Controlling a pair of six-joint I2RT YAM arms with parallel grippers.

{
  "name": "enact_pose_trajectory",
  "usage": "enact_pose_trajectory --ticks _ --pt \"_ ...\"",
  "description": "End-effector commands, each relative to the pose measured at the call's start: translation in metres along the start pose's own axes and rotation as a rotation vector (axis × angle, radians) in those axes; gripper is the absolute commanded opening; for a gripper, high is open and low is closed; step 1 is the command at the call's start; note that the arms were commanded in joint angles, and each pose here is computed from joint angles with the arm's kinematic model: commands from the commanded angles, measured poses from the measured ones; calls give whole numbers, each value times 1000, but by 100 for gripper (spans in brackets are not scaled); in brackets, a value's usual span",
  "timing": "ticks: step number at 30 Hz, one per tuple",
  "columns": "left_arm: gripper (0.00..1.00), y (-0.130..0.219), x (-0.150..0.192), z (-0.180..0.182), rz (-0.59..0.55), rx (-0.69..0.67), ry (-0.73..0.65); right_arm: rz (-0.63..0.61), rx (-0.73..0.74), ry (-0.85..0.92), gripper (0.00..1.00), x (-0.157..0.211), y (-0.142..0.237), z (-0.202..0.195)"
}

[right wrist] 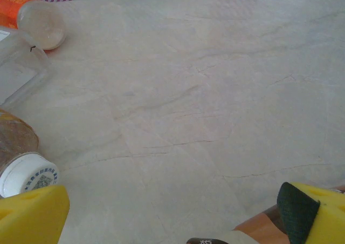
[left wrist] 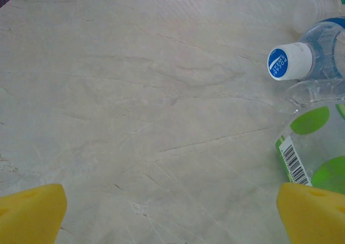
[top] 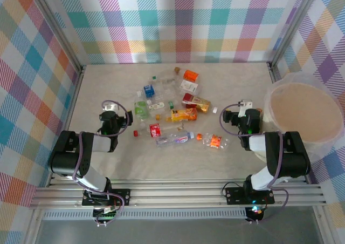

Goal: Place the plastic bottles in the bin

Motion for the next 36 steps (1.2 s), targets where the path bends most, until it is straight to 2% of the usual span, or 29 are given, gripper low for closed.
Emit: enact_pose_trajectory --ticks 1,31,36 --pt "100 0 -7 2 -24 -5 17 -41 -8 -2 100 -11 -2 -1" --pt "100 1 -7 2 -27 -4 17 -43 -9 -1 100 -11 -1 -1" --pt "100 4 -15 2 -27 -14 20 -45 -64 29 100 -25 4 6"
Point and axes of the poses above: each hand's point on the last joint's axis, 136 mm out from that joint toward the fingers, its own y axis back along the fingers, its own z axis along the line the jaws close on, x = y × z, the point moved 4 cm from there along y, back along the fingers, and after that the axes turned 10 degrees about y, right-handed, at the moved point
